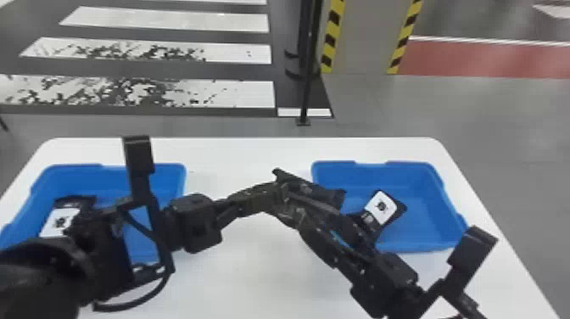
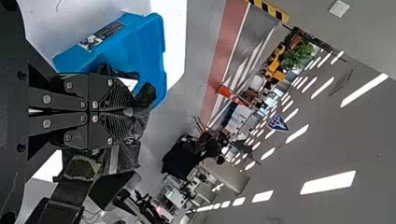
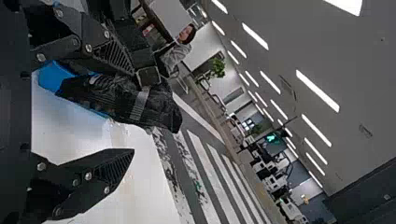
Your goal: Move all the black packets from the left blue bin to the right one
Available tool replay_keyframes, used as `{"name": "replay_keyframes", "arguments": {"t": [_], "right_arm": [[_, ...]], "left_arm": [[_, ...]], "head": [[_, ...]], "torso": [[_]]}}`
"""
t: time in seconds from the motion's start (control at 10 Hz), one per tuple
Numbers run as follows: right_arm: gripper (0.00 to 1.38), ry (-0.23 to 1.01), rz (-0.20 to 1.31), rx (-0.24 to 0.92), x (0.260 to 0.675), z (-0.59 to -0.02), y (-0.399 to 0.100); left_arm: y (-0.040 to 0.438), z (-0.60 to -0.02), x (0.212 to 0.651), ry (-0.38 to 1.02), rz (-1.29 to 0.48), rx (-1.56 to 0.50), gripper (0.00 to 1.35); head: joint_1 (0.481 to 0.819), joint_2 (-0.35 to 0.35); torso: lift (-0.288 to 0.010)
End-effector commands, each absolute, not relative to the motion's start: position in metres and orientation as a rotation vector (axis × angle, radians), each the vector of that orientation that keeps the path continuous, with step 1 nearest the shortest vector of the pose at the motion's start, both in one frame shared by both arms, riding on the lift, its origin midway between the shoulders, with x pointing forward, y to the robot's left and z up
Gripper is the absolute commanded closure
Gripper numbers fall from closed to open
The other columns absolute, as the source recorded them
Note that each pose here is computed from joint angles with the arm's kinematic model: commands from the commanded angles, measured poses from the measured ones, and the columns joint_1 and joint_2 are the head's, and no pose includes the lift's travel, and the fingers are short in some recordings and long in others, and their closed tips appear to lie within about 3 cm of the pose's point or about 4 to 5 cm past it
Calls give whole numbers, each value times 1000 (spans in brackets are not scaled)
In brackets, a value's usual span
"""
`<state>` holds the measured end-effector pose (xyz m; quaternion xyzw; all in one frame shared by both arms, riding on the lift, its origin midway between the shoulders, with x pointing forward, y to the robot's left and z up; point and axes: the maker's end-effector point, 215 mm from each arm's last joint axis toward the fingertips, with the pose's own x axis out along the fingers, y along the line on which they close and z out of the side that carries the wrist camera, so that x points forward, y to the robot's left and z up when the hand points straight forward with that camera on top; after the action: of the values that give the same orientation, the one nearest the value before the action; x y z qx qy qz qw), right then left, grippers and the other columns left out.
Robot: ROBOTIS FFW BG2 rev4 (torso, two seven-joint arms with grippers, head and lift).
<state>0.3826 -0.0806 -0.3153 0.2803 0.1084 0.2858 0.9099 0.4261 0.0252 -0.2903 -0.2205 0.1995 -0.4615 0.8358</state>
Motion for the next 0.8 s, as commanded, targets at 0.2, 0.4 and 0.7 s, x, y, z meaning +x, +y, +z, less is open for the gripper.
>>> {"name": "replay_keyframes", "arguments": {"t": [0.2, 0.4, 0.7], "right_arm": [[1276, 200, 593, 575, 386, -314, -82], [1276, 169, 604, 595, 388, -309, -82], [1276, 169, 583, 577, 398, -315, -94]], "left_arm": [[28, -290, 428, 417, -968, -473, 1199], [41, -298, 432, 425, -913, -510, 1062], [70, -308, 434, 397, -825, -558, 68]], "head": [[695, -77], [695, -72], [695, -45]], "torso": [[-139], [-139], [-139]]}}
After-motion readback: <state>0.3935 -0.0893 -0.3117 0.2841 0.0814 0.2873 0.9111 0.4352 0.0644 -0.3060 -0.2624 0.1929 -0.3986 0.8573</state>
